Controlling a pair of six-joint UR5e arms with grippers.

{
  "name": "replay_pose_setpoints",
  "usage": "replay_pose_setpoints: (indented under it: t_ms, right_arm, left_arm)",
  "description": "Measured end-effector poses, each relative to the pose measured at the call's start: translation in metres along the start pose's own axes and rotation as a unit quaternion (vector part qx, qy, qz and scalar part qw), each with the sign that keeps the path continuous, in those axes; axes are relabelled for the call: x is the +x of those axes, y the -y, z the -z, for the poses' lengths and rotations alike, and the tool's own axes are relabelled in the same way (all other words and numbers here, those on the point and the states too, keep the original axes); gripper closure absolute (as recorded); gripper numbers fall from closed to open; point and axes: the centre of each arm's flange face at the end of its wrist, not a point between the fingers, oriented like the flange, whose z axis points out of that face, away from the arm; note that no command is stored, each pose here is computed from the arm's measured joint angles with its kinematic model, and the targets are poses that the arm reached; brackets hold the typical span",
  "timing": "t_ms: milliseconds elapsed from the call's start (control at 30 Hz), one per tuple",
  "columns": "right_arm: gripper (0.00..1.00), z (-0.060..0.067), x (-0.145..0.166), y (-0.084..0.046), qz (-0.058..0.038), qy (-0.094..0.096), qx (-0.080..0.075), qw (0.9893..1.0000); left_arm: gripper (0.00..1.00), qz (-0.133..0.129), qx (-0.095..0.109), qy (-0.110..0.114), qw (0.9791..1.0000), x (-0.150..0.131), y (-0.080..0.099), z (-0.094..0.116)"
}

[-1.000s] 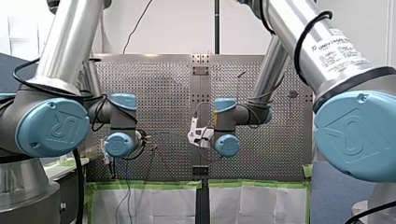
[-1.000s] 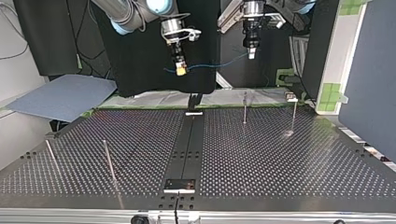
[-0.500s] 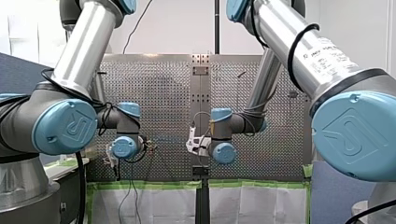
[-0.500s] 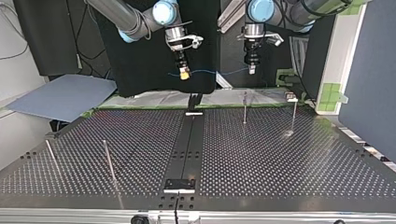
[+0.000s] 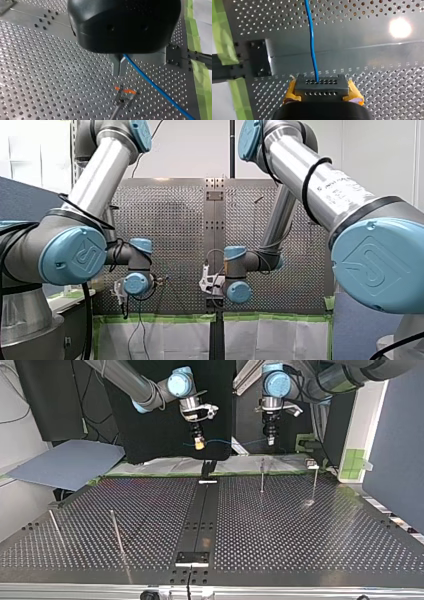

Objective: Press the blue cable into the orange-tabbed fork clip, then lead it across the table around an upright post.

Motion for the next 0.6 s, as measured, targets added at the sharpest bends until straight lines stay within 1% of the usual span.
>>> replay_pose_setpoints:
  t_ms: [100,233,367,467,600]
  right_arm:
    - [1.00,-0.010,0.005,-0.003,-0.0008,-0.004,0.005,1.0000]
    - [1.00,-0.020,0.008,-0.007,-0.0012,-0.005,0.013,0.9999]
    - [1.00,-0.025,0.006,-0.014,-0.0010,-0.002,0.012,0.9999]
    - [1.00,-0.026,-0.001,-0.019,0.0010,0.004,0.010,0.9999]
    - [1.00,-0.029,-0.012,-0.023,0.0035,0.012,0.007,0.9999]
  left_arm:
    - [1.00,-0.002,-0.005,-0.002,1.0000,0.005,-0.003,-0.009]
    - [1.00,-0.006,-0.015,-0.008,0.9998,0.013,-0.011,-0.016]
    - [1.00,-0.013,-0.020,-0.009,0.9997,0.015,-0.017,-0.022]
    - [1.00,-0.014,-0.016,-0.007,0.9997,0.014,-0.018,-0.029]
    - [1.00,-0.011,-0.004,-0.003,0.9999,0.010,-0.017,-0.040]
